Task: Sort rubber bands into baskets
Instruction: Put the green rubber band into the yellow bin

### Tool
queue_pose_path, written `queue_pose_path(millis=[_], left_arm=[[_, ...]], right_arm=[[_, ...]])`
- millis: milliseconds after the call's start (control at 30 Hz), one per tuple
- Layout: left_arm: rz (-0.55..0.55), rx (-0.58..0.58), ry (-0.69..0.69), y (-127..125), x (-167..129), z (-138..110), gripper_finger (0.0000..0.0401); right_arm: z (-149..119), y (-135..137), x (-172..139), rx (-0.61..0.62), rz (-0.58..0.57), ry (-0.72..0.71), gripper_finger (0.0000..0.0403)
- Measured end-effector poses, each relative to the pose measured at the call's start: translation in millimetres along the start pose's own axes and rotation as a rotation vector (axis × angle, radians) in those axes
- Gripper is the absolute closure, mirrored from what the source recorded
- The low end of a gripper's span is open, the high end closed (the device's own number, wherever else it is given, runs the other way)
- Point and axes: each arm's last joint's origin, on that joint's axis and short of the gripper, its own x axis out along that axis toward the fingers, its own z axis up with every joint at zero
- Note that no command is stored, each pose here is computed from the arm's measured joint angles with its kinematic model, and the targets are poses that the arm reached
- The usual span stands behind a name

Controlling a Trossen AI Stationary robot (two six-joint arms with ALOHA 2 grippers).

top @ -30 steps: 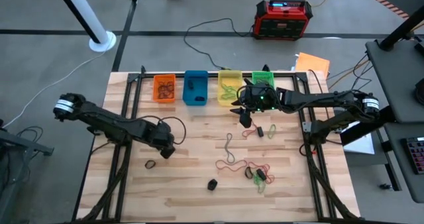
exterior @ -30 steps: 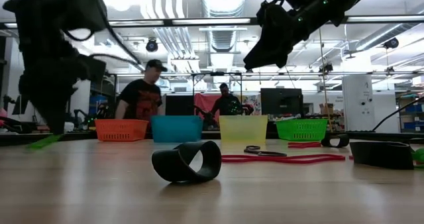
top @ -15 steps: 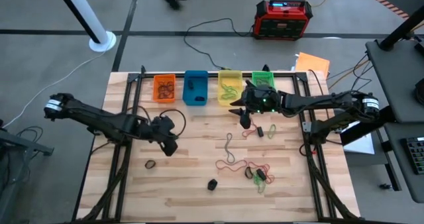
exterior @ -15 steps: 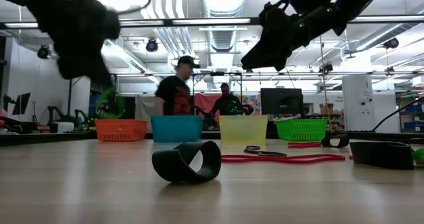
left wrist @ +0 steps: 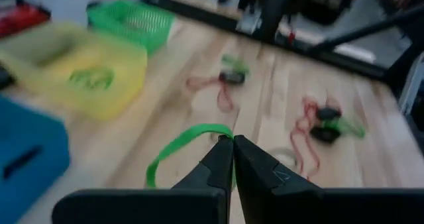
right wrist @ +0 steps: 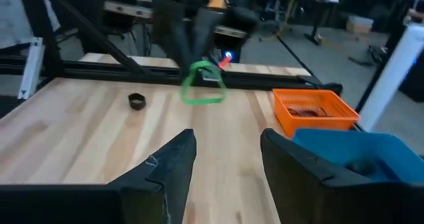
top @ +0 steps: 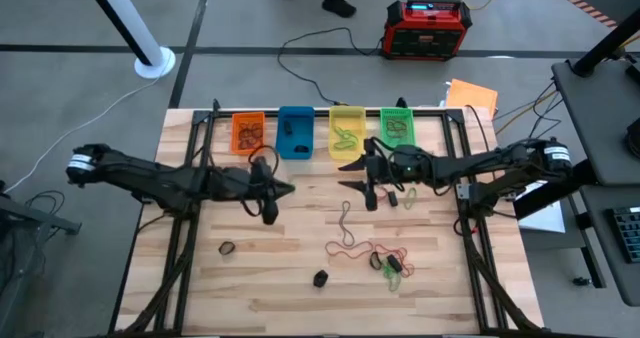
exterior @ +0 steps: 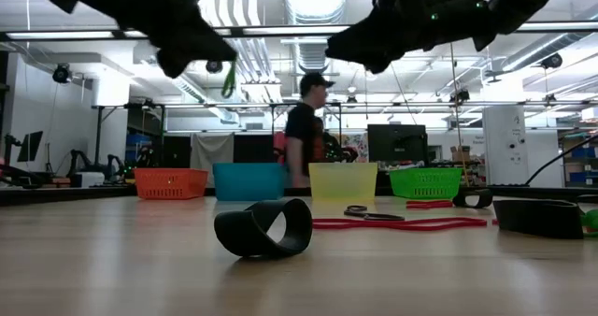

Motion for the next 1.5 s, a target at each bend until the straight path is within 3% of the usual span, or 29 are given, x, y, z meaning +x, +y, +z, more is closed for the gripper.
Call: queue_pose_path(millis=[133, 267, 533, 800, 1033, 1333, 1500], left_arm=[[-0.075, 0.038, -0.075, 2, 13, 8, 0.0401], [-0.098, 0.058, -0.157, 3, 29, 12, 0.0401], [-0.112, 0.052, -0.185, 10, 54, 7, 0.0401], [-0.174, 0.047, -0.236, 9, 60, 10, 0.0401], [-0.18, 0.047, -0.238, 9, 59, 10, 0.0401], [-0.155, 0.039, -0.245, 10, 59, 11, 0.0393], [-0.151, 0.042, -0.24, 10, 59, 11, 0.0339]], right_arm=[[-3, 5, 12, -0.016, 0.009, -0.013, 0.0214], [-6, 4, 29, -0.026, -0.054, 0.015, 0.0186], [-3, 2, 55, -0.036, -0.04, 0.026, 0.0133], [-5, 2, 71, -0.033, -0.013, 0.044, 0.0123], [-3, 1, 73, -0.048, -0.013, 0.037, 0.0191], [-3, 1, 72, -0.089, -0.012, 0.042, 0.0377], [-5, 1, 72, -0.075, -0.009, 0.061, 0.0393]])
